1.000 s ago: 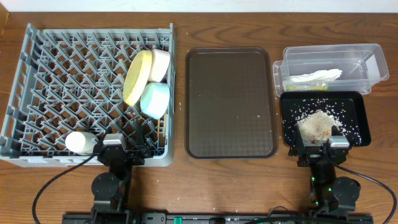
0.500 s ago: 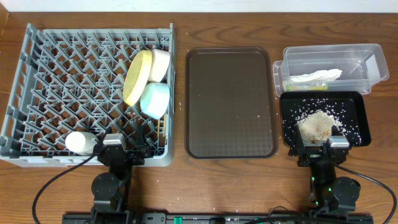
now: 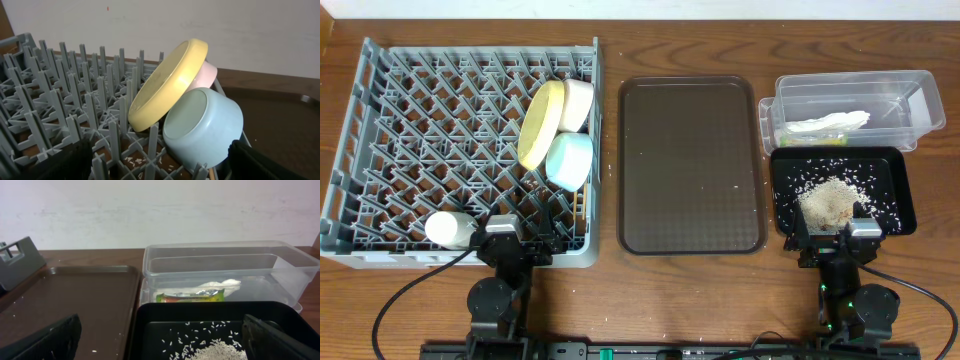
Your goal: Sort waste into correct bins and load items into the dishwasher
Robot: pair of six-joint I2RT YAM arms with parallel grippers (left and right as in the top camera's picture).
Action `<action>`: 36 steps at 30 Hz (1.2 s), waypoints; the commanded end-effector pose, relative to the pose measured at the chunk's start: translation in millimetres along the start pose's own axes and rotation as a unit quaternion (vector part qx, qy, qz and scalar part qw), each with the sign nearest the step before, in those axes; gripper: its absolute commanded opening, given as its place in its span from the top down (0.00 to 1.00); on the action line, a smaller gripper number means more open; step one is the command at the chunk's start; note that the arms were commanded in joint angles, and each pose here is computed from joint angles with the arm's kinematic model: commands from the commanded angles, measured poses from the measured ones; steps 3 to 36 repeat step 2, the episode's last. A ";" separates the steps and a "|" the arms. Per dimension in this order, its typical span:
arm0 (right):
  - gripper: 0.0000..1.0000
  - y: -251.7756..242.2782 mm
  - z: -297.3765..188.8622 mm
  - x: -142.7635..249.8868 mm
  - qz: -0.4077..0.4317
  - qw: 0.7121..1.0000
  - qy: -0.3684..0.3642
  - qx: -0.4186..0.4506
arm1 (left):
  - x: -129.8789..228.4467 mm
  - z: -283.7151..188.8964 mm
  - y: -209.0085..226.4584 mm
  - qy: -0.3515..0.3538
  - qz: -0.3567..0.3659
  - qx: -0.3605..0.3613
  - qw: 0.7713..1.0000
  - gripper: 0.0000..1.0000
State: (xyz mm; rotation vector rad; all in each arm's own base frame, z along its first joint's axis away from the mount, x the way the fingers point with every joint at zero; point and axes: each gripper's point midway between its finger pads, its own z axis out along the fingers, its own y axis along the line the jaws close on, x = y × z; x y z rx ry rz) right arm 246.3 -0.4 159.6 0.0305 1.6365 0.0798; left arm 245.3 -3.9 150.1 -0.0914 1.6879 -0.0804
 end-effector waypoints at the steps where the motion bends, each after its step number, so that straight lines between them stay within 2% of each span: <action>1: 0.01 1.3 -0.1 0.4 0.001 1.000 -0.001 -0.002 | 18.2 1.0 4.9 0.029 0.008 -0.010 1.000 0.12; 36: 0.01 1.2 -0.1 0.3 0.001 1.000 -0.001 -0.002 | 18.2 1.0 5.0 0.029 0.008 -0.011 1.000 0.12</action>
